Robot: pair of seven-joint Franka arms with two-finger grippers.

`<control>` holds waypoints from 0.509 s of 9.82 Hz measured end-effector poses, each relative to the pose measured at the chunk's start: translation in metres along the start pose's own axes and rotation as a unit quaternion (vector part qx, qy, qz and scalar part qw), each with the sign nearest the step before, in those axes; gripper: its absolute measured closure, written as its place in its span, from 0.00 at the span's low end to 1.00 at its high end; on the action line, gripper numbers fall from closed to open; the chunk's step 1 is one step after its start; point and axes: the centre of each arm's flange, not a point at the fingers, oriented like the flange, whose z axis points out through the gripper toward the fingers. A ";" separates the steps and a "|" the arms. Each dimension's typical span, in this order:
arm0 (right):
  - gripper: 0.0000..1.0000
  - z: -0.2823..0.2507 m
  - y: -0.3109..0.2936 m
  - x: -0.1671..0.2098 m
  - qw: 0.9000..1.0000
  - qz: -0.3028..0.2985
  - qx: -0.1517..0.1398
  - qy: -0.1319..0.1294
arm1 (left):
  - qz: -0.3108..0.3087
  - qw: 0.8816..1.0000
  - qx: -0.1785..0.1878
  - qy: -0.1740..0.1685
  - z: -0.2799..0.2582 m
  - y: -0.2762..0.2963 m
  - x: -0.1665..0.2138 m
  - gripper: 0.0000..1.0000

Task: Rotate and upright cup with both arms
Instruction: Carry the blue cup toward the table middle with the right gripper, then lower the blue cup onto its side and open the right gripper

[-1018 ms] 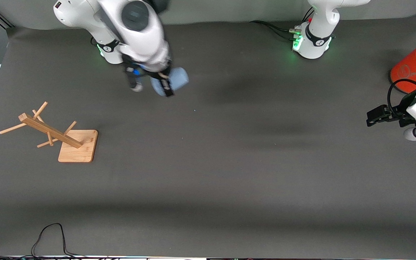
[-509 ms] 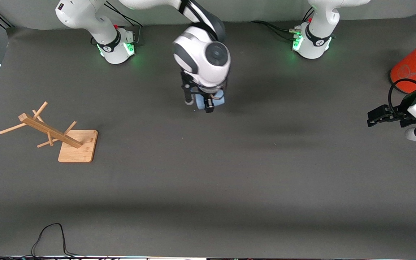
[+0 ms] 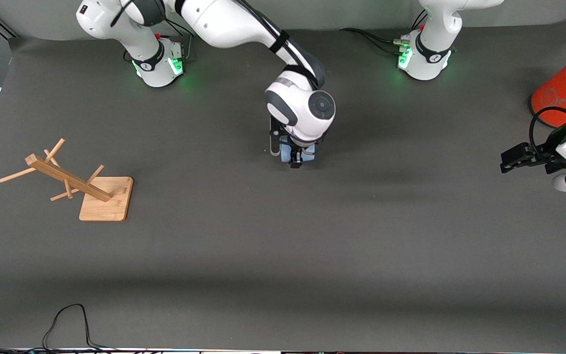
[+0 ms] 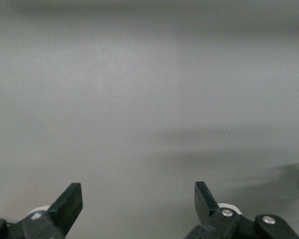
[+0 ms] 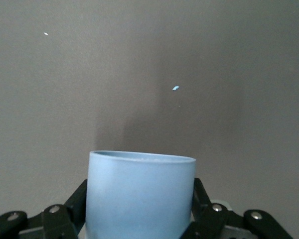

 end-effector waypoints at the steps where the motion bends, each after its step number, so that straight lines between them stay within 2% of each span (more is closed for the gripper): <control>1: 0.17 0.011 -0.002 -0.003 1.000 0.003 0.001 0.002 | 0.000 1.000 0.000 -0.001 0.002 0.000 0.001 0.00; 4: 0.16 0.018 -0.005 -0.008 1.000 0.006 0.004 0.002 | -0.001 1.000 0.000 -0.005 0.004 0.000 0.001 0.00; 5: 0.09 0.019 -0.006 -0.007 1.000 0.007 0.005 0.002 | -0.006 1.000 -0.001 -0.005 0.005 0.001 0.001 0.00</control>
